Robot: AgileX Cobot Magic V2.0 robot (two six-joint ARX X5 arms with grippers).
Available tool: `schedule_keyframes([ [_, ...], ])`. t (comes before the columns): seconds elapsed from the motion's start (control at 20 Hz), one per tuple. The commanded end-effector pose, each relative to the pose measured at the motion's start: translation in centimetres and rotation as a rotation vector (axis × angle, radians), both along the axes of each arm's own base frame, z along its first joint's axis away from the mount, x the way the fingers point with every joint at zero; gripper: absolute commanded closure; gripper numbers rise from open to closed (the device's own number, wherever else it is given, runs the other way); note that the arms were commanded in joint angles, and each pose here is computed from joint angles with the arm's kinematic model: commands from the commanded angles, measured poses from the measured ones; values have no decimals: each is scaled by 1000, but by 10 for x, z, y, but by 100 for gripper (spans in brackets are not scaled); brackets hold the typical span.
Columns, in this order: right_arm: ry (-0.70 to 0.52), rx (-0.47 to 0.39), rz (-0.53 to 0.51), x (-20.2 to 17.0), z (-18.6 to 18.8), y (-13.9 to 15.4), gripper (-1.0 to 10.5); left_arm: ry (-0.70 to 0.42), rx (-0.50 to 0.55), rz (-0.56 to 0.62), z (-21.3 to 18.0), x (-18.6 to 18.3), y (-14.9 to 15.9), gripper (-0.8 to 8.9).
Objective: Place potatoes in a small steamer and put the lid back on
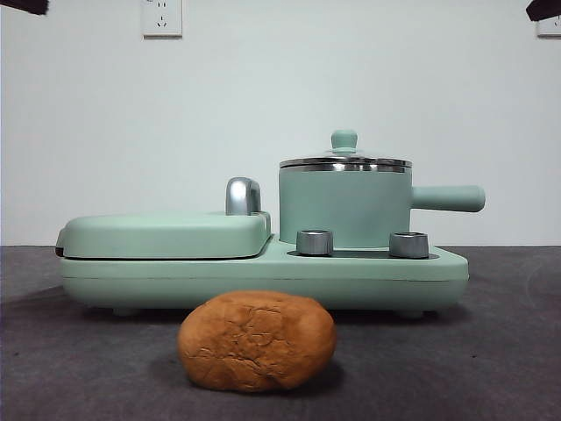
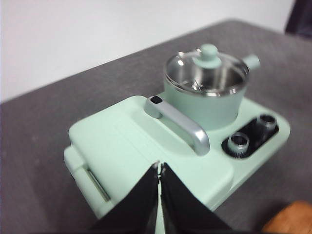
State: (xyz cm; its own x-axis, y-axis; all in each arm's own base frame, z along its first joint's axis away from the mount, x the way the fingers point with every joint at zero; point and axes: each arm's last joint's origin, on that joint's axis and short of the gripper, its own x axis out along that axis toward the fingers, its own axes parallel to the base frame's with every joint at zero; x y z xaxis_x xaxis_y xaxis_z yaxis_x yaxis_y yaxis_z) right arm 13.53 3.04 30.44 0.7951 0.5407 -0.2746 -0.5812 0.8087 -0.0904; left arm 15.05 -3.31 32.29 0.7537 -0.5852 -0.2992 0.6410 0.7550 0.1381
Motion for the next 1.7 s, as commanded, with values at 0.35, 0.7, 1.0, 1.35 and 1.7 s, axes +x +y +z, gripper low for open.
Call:
schedule_keyframes([
  [0.35, -63, -298, 18, -4, -1, 7, 801, -138, 139, -133, 8, 1, -11, 690],
  [0.7, -67, -301, 13, -4, -1, 8, 741, -74, 58, -125, 8, 0, -15, 507],
  [1.0, -50, -246, -9, -3, 1, 8, 741, -84, -23, -91, 13, 8, -21, 558],
  [1.35, -32, -199, -27, -3, 2, 8, 741, -123, -96, -103, 14, 31, -41, 561],
  [1.7, -14, -170, -38, -3, 2, 8, 741, -102, -84, -129, 10, 64, -74, 561],
])
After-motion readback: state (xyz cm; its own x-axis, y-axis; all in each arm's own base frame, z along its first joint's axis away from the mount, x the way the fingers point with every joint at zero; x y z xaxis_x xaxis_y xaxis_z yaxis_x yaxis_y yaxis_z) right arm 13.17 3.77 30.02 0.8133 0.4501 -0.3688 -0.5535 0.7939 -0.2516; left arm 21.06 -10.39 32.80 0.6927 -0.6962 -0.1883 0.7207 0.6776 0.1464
